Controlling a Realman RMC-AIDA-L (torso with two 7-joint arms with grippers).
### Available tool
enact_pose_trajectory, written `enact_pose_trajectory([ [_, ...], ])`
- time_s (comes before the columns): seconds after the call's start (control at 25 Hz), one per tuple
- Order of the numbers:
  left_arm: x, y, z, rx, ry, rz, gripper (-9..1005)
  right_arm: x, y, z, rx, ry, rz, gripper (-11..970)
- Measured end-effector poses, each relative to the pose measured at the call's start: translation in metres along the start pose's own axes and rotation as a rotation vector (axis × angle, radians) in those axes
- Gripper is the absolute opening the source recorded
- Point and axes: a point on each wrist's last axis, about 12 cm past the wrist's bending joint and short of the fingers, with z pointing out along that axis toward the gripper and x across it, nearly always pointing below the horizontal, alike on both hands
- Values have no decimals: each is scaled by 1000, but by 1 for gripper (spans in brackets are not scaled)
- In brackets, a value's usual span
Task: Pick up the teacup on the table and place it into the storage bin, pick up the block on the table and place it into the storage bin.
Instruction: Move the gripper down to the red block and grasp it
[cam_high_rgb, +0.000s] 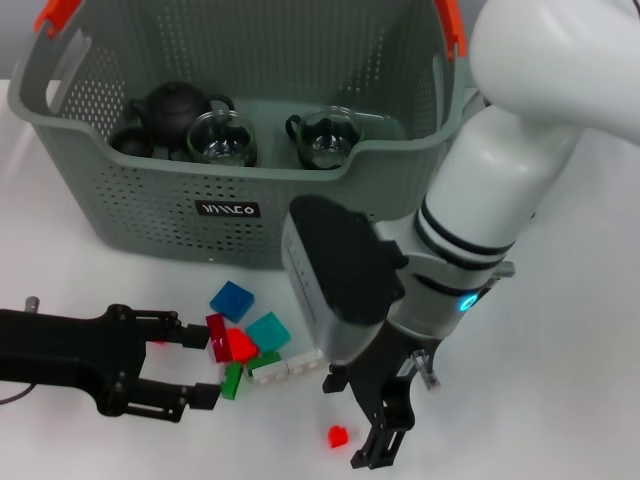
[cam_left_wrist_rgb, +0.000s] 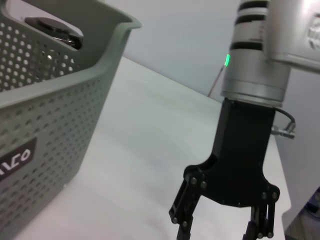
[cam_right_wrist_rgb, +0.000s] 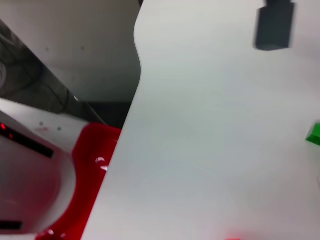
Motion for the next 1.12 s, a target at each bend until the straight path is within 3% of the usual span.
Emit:
enact_pose_trajectory([
  [0.68, 2, 2, -1, -27, -44, -18, 799, -14, 5, 18, 54, 81, -169, 875],
  [1.12, 1, 3, 0, -29, -44, -14, 798, -18, 7, 23, 81, 67, -194, 675],
])
